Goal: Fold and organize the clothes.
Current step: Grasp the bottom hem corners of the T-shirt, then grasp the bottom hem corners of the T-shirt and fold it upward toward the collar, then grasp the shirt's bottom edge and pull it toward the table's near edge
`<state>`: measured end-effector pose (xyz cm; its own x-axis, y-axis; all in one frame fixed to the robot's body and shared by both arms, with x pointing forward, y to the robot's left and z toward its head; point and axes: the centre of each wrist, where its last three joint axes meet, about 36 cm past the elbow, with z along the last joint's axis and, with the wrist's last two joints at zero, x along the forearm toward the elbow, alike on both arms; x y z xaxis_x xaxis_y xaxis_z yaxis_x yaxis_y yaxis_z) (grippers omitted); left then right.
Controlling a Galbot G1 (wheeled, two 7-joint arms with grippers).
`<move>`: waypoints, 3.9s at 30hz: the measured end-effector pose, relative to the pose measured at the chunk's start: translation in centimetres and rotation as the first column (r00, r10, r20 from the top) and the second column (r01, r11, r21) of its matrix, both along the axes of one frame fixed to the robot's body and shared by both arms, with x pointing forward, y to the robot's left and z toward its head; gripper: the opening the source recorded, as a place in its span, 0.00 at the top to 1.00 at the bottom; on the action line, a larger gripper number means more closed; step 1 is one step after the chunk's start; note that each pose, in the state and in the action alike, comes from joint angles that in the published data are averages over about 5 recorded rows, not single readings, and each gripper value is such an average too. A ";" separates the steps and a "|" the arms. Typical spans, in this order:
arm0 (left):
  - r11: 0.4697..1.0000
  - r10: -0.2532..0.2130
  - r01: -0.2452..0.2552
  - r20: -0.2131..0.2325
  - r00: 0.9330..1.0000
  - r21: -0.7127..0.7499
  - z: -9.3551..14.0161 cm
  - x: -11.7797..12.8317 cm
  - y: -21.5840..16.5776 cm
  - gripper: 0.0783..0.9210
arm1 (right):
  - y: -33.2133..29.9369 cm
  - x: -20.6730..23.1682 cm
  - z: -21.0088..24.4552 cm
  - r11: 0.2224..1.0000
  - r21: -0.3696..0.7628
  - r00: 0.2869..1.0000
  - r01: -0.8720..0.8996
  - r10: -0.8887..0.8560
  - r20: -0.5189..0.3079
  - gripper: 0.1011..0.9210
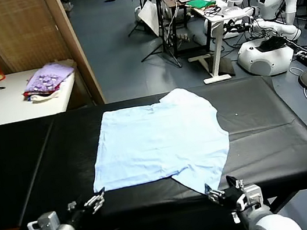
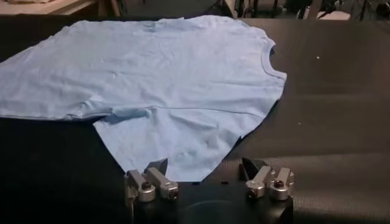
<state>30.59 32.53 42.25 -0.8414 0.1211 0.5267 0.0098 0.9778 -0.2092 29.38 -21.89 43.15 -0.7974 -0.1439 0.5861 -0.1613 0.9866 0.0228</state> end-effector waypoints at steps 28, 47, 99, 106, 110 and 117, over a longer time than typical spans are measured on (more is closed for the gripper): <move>0.999 -0.033 0.033 0.017 0.999 -0.011 -1.0 -0.6 -0.9 0.94 | -1.2 -2.4 2.4 0.999 -0.020 0.999 0.038 -0.039 -0.021 0.97; 0.999 -0.015 0.021 0.143 0.990 -0.043 3.9 -2.2 -3.1 0.94 | -3.8 2.3 3.0 1.000 -0.028 0.980 0.014 -0.008 0.198 0.97; 0.993 -0.018 -0.002 0.171 0.985 0.114 -2.0 9.0 -2.5 0.91 | -5.4 14.3 -3.7 0.976 -0.167 0.934 -0.139 0.186 0.306 0.61; 0.992 -0.018 -0.004 0.174 0.985 0.124 -1.5 8.6 -2.2 0.47 | -6.1 11.1 -1.9 0.982 -0.141 0.937 -0.122 0.161 0.309 0.20; 0.992 -0.014 -0.009 0.177 0.984 0.126 -1.1 7.8 -1.9 0.25 | -6.4 9.1 -1.6 0.986 -0.132 0.944 -0.101 0.137 0.301 0.15; 0.997 -0.010 -0.001 0.148 0.989 0.072 -1.2 5.9 -2.1 0.15 | -7.3 7.2 -2.7 0.990 -0.124 0.960 -0.061 0.092 0.264 0.16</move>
<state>36.48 30.41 41.02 -0.9103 0.0913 0.4038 0.0396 0.9901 -0.1345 36.61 -29.18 40.49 -0.9168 -0.1559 0.3677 -0.2214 0.9646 -0.1432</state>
